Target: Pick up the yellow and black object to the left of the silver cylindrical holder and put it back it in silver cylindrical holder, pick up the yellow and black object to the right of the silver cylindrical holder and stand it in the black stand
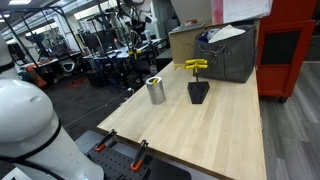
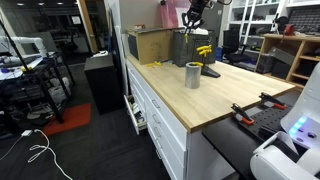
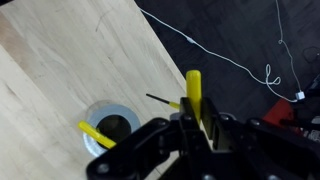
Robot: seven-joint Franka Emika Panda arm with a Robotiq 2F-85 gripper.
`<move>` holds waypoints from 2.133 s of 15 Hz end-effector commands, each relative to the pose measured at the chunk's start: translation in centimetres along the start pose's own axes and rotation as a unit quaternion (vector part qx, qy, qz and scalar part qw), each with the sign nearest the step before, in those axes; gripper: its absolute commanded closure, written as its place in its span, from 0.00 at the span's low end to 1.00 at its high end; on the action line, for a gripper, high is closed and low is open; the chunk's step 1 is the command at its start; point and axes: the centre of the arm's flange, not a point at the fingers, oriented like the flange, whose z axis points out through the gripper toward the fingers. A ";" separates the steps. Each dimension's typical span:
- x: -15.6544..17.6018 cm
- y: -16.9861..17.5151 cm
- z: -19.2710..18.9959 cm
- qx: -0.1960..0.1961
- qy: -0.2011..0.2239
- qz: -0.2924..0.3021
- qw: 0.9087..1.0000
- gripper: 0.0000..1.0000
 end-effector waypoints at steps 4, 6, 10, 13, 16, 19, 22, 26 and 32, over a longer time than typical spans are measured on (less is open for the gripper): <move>4.6 4.2 2.6 0.025 0.001 0.029 0.999 0.96; 6.1 5.2 3.2 0.026 0.008 0.035 0.999 0.96; 7.8 6.2 4.5 0.024 0.015 0.036 0.999 0.96; 8.1 6.3 5.7 0.021 0.013 0.025 0.999 0.96; 8.5 6.2 6.8 0.017 0.014 0.013 1.000 0.96; 8.7 6.0 7.9 0.010 0.011 0.002 1.000 0.96; 8.8 5.9 9.3 0.000 0.005 -0.002 1.000 0.96; 8.6 6.1 11.2 -0.024 -0.004 -0.008 1.000 0.96; 8.6 5.6 11.7 -0.053 0.001 -0.024 0.998 0.96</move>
